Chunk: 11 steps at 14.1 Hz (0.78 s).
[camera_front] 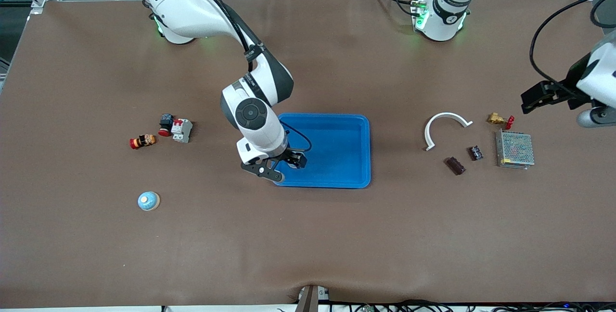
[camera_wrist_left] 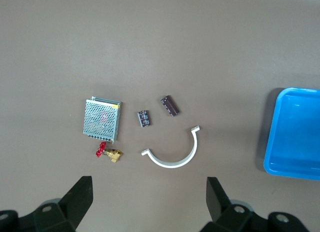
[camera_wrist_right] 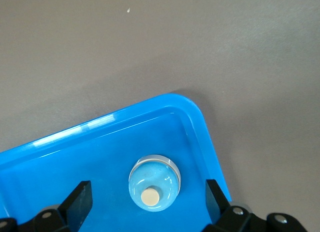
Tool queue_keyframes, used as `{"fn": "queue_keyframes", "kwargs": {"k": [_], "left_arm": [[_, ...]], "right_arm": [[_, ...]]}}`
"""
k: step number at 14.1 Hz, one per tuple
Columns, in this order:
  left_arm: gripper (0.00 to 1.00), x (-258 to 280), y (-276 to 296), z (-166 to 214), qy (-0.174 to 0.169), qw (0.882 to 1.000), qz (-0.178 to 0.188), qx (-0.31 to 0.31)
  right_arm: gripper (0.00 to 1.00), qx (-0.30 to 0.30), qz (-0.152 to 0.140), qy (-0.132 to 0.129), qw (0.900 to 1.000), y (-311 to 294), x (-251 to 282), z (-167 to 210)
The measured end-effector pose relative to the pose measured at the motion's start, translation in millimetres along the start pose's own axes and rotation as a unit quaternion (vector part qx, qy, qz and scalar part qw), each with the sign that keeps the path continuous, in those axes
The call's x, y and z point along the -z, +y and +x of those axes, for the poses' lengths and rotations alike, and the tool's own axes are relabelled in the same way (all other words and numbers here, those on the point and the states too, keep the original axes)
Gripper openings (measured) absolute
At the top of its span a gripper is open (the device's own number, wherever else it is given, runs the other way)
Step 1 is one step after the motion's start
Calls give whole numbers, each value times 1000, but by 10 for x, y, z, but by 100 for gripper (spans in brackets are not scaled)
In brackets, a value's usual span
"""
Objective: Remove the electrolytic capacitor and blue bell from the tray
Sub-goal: 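Grasp the second light-blue bell in the tray with the right gripper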
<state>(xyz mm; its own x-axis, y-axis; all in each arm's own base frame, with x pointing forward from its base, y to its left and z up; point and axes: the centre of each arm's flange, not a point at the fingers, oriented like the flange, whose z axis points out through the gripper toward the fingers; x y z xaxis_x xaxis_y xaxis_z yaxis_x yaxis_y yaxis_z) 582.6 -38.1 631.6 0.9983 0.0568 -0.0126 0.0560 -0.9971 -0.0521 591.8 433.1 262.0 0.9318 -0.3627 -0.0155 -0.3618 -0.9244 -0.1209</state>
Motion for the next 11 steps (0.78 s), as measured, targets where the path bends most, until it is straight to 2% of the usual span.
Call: {"fn": "queue_keyframes", "kwargs": {"k": [6,11], "left_arm": [[100,275,50,-217,16,1000,-5,-9],[100,256,-55,-355,7,1000,-4,-2]], "right_arm": [[100,13,-9,-1,1000,-44,-252,-142],[100,23,-15,1,1000,-67,-415,-228]]}}
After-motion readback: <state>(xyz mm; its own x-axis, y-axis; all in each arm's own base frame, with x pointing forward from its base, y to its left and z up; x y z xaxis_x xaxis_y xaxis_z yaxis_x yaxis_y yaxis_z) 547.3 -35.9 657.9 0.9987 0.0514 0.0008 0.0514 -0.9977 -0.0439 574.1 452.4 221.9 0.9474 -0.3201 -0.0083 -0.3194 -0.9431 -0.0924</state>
